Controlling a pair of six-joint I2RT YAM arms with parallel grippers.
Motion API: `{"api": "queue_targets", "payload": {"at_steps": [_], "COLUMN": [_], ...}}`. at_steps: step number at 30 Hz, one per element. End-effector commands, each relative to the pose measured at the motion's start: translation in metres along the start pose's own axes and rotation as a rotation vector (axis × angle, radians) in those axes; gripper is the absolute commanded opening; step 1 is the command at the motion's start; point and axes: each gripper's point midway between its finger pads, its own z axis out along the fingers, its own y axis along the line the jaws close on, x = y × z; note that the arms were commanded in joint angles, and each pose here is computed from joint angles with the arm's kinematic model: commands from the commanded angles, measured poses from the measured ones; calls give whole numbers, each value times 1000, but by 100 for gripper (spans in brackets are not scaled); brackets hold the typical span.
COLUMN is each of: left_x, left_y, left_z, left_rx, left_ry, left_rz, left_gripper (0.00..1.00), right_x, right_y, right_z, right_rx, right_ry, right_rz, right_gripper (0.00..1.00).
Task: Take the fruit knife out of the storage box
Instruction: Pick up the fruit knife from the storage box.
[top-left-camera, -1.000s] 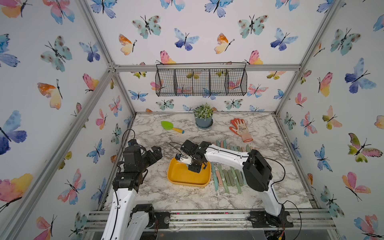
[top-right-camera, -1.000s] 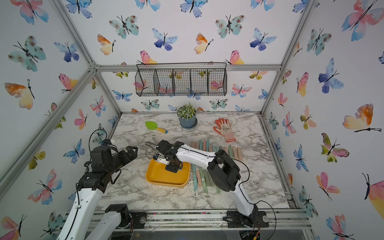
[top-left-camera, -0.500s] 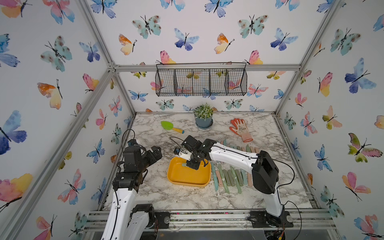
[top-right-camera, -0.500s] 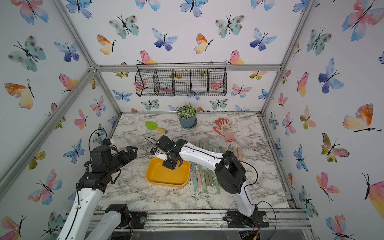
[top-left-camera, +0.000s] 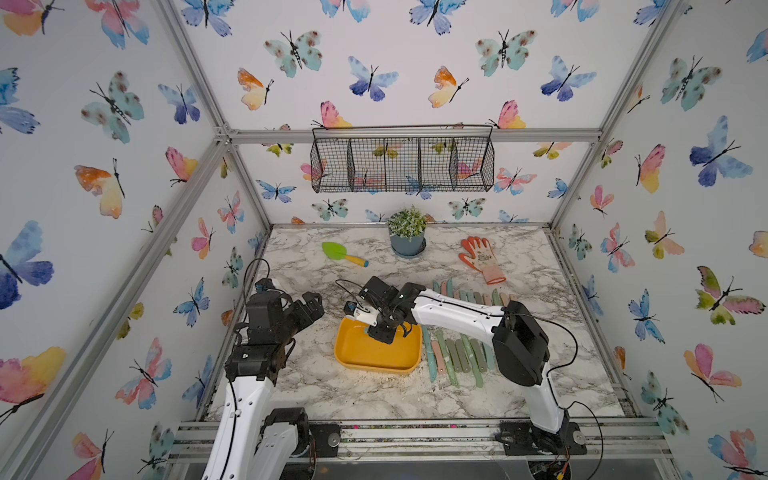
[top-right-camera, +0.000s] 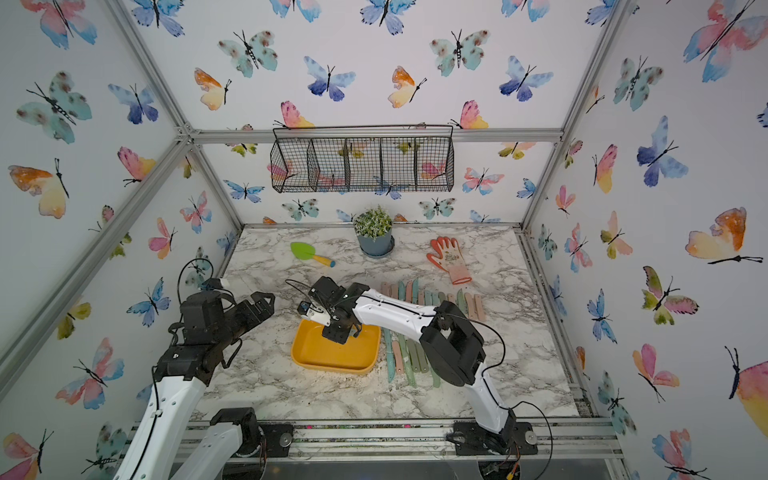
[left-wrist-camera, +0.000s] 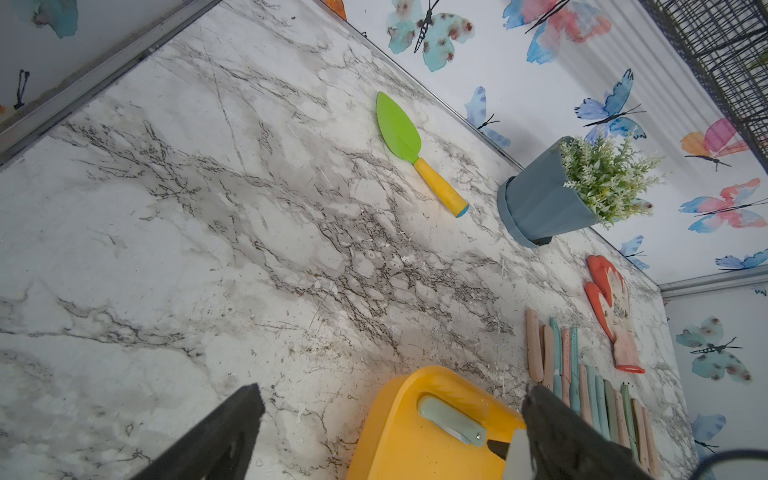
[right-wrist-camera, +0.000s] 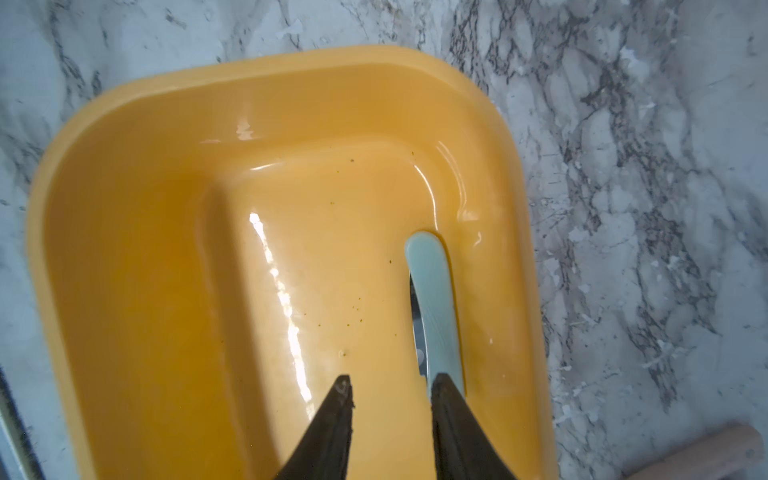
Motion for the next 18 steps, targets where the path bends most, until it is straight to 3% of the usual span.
{"api": "queue_targets", "payload": {"at_steps": [1,18], "left_x": [-4,-5], "left_y": [2,2], "left_z": [-2,-3], "left_rx": [-5,-3], "left_ry": [-24,-28], "left_rz": [-2,-2], "left_gripper": [98,98], "right_x": [6,34], "right_y": [-1,-15], "right_z": [11,47], "right_rx": [15,94], "right_ry": [52,195], "right_rz": [-16,-23], "right_gripper": [36,50]}}
